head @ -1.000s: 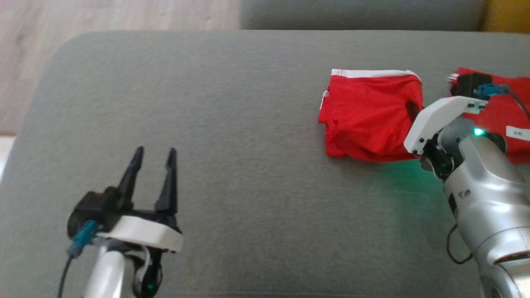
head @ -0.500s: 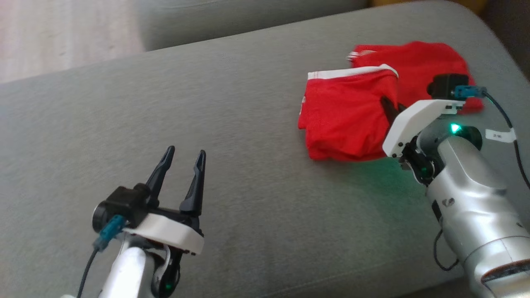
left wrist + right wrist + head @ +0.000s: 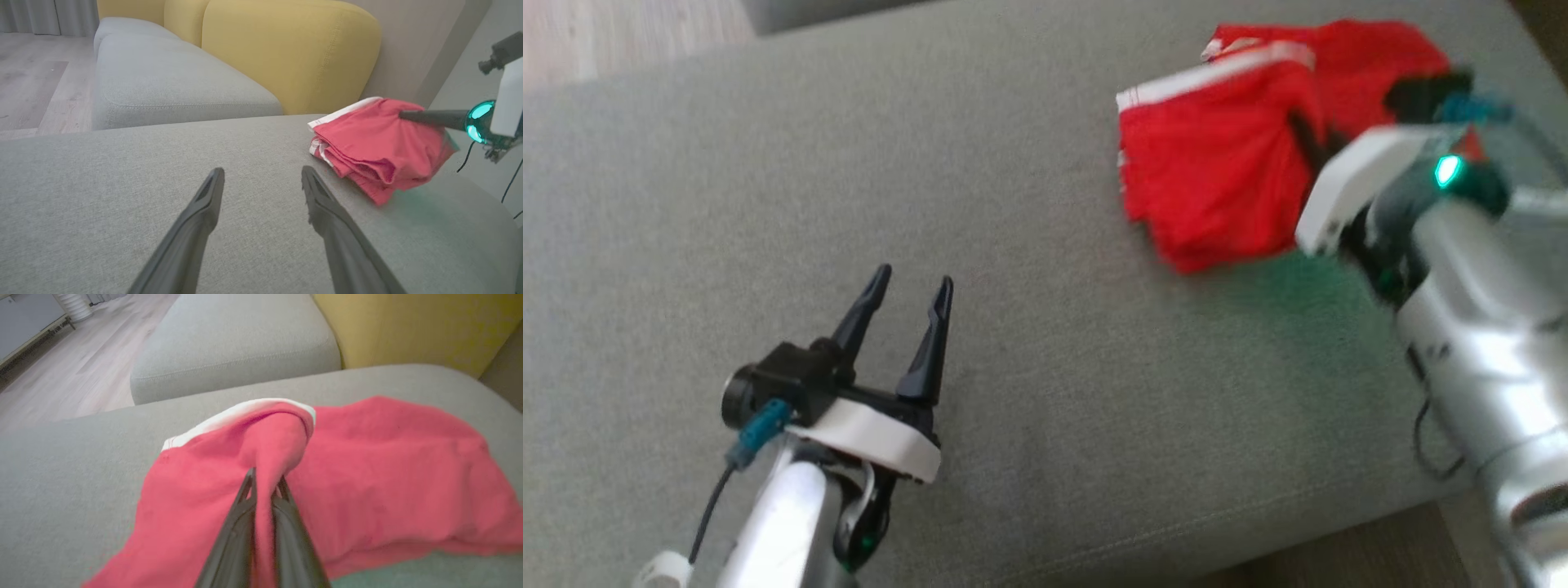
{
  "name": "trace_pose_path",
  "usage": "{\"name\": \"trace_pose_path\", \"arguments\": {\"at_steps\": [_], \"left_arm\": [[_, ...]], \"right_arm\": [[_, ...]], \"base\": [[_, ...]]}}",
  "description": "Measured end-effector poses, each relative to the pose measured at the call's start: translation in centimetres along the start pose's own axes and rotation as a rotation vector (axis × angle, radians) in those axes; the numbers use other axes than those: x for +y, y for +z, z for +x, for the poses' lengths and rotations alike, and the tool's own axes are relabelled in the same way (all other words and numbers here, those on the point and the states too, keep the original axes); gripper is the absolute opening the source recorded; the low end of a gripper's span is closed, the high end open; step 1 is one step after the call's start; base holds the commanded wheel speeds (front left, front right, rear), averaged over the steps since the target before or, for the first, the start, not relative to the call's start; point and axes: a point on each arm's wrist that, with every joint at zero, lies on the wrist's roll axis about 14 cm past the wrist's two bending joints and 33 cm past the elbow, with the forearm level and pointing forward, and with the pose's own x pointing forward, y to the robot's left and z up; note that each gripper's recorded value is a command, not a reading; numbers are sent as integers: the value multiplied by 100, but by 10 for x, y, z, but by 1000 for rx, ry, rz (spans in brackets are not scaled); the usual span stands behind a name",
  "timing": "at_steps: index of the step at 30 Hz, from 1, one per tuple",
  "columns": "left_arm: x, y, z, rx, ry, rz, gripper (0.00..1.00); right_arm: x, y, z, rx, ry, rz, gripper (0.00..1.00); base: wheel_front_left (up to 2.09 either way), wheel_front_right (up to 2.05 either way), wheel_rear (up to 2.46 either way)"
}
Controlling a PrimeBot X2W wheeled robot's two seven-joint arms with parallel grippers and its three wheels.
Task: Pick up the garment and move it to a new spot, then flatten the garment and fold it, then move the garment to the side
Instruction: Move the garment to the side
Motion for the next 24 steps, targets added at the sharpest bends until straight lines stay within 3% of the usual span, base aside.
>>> {"name": "trace_pose_path", "arguments": {"at_steps": [5,9,18,24], "left_arm": [[18,-17,7,37,21,-8,100],[28,-24,11,49,35,-10,100],[51,-51,12,105,71,-27,100],[54,-52,18,101,69,-28,100]], "right_arm": [[-8,29,28,-4,-2,-116,0],[-22,27,40,36,-22,-170,0],[-93,36,55,106,-167,-299,0],[-110,28,56,162,-214,-352,0]], "base": [[0,0,0],[0,0,0],[0,0,0],[0,0,0]]}}
